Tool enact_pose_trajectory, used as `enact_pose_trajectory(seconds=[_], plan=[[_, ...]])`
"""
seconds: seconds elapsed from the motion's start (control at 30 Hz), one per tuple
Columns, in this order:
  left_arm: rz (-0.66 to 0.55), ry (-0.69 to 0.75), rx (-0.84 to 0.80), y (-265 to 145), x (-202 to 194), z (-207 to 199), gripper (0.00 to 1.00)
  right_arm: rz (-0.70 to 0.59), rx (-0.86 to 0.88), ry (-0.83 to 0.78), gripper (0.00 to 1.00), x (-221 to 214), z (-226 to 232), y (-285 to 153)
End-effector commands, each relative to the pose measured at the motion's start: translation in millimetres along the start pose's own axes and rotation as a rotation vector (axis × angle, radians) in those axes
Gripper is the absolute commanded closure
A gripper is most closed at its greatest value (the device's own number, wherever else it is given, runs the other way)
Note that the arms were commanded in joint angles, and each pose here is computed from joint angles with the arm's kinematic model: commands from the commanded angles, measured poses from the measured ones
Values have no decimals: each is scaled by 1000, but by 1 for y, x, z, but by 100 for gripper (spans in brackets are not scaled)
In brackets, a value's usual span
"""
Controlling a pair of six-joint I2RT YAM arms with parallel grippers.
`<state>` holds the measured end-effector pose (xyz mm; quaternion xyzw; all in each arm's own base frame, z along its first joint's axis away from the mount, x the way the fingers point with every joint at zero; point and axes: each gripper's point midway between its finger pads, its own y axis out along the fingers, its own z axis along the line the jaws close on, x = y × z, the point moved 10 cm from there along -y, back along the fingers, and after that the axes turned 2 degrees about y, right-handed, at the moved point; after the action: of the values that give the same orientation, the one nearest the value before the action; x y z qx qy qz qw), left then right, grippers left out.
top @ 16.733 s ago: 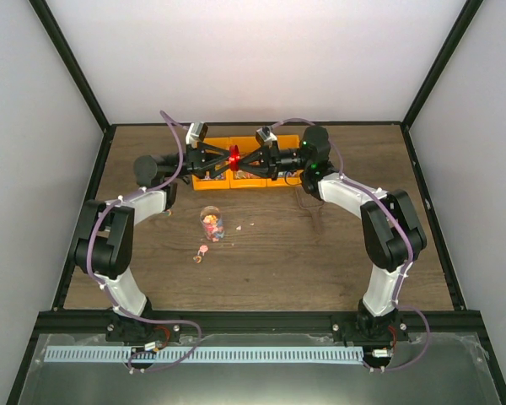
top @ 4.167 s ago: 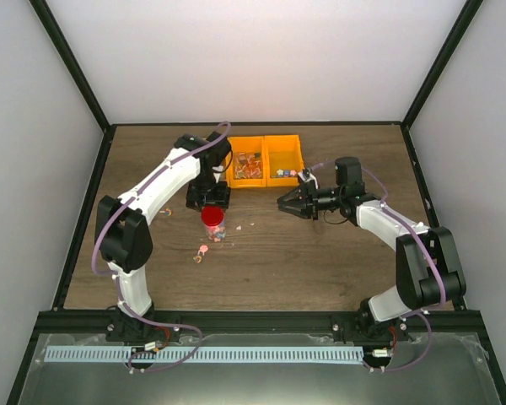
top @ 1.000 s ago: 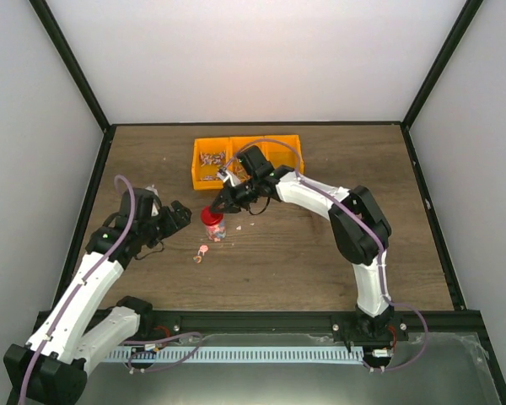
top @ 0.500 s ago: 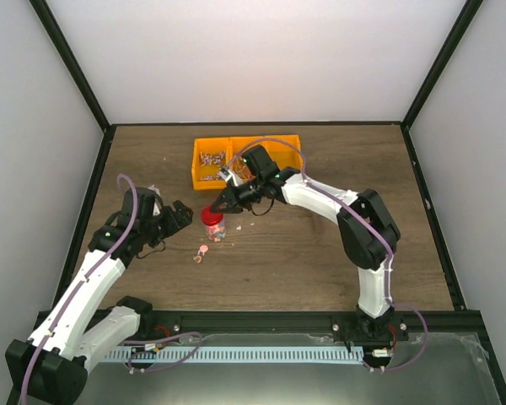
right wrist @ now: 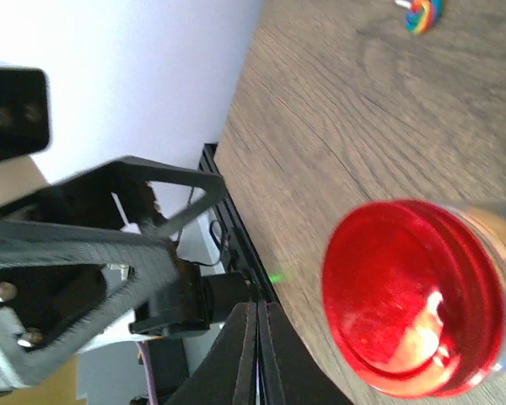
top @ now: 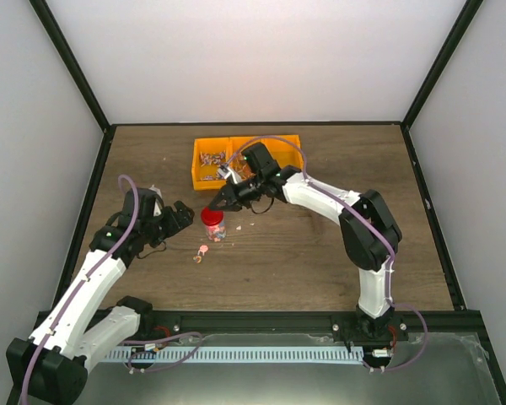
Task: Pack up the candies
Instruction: Screw the bottle lid onto the packing bottle.
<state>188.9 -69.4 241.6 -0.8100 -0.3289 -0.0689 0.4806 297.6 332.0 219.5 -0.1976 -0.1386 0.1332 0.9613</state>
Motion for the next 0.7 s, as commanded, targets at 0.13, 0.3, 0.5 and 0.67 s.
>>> enact_pose_trajectory(seconds=[0.13, 0.3, 0.5, 0.67], plan=[[-6, -2, -21, 2, 1, 0, 2, -2, 46, -30, 97, 12, 15, -1], [-5, 0, -16, 1, 0, 1, 2, 20, 24, 11, 97, 0, -8, 7], [1, 0, -16, 2, -2, 2, 2, 34, 9, 39, 97, -5, -23, 13], [-2, -1, -18, 1, -1, 1, 2, 30, 13, 36, 96, -1, -22, 13]])
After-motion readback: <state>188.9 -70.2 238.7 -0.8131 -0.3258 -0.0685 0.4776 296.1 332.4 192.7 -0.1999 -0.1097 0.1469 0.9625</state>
